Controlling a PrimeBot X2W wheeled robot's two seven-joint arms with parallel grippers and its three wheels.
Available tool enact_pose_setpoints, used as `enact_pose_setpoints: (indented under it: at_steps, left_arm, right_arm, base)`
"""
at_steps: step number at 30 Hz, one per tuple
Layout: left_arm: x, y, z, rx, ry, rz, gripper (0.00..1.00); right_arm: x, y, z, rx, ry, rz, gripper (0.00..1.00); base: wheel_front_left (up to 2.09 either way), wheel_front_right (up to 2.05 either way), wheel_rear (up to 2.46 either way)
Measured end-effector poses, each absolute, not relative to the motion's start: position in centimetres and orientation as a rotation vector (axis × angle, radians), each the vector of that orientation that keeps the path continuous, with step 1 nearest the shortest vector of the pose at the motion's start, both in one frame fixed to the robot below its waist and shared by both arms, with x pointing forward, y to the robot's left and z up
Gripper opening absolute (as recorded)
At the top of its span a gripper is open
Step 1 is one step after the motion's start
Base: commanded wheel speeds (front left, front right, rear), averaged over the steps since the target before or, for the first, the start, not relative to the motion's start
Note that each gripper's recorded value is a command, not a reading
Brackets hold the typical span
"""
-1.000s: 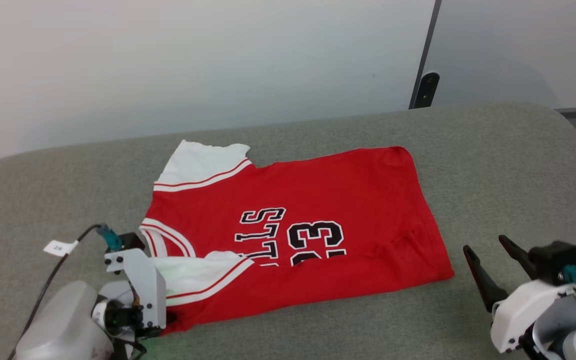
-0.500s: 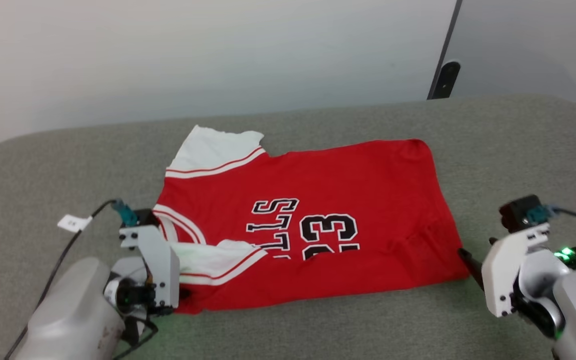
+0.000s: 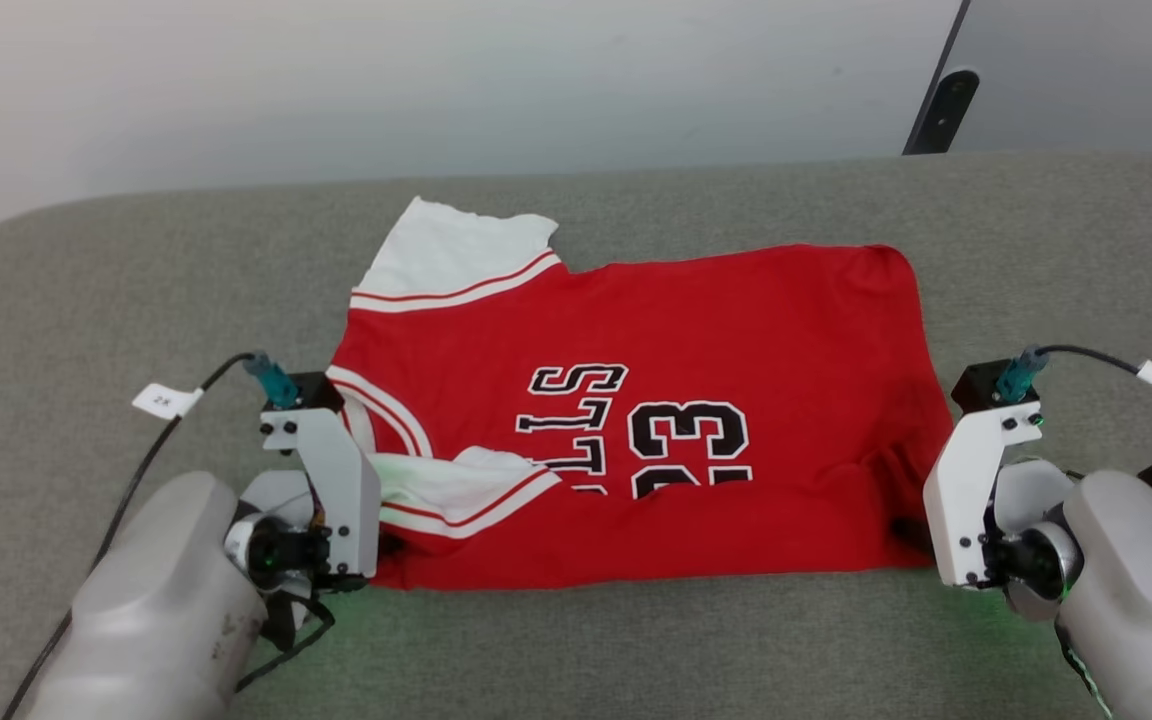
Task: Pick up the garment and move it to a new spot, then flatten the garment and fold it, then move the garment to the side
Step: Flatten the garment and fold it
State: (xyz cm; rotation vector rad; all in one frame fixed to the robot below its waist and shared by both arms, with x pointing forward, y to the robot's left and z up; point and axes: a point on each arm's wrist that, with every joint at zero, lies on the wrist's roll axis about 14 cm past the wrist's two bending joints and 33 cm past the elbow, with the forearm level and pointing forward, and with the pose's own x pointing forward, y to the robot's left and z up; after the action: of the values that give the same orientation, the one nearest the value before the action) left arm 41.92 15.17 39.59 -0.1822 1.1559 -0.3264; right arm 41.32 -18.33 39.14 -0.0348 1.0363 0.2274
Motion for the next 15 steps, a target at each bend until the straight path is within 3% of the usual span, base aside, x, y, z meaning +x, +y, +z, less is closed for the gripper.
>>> enact_pose_setpoints:
  at_steps: [2,3,4,5,15]
  left_arm:
    - [41.9,15.3,39.4,-0.185,1.161,-0.322,0.00]
    - [42.0,15.3,39.3,-0.185,1.162,-0.321,0.00]
    - [42.0,15.4,39.2,-0.186,1.163,-0.319,0.00]
    - [42.0,15.4,39.2,-0.185,1.165,-0.317,0.00]
    - [41.5,17.1,39.9,-0.164,1.172,-0.290,0.00]
  right_arm:
    - [41.5,-18.0,38.9,-0.022,1.060,0.233,1.00]
    - [41.6,-17.9,38.8,-0.018,1.073,0.234,0.90]
    - [41.7,-17.8,38.8,-0.020,1.079,0.236,0.38]
    - [41.9,-17.7,38.7,-0.020,1.082,0.238,0.00]
    - [41.9,-17.5,39.5,-0.029,1.090,0.261,0.00]
  base:
    - [0.00,0.00,0.00]
    - [0.00,0.00,0.00]
    - [0.00,0.00,0.00]
    - [0.00,0.00,0.00]
    - [0.00,0.00,0.00]
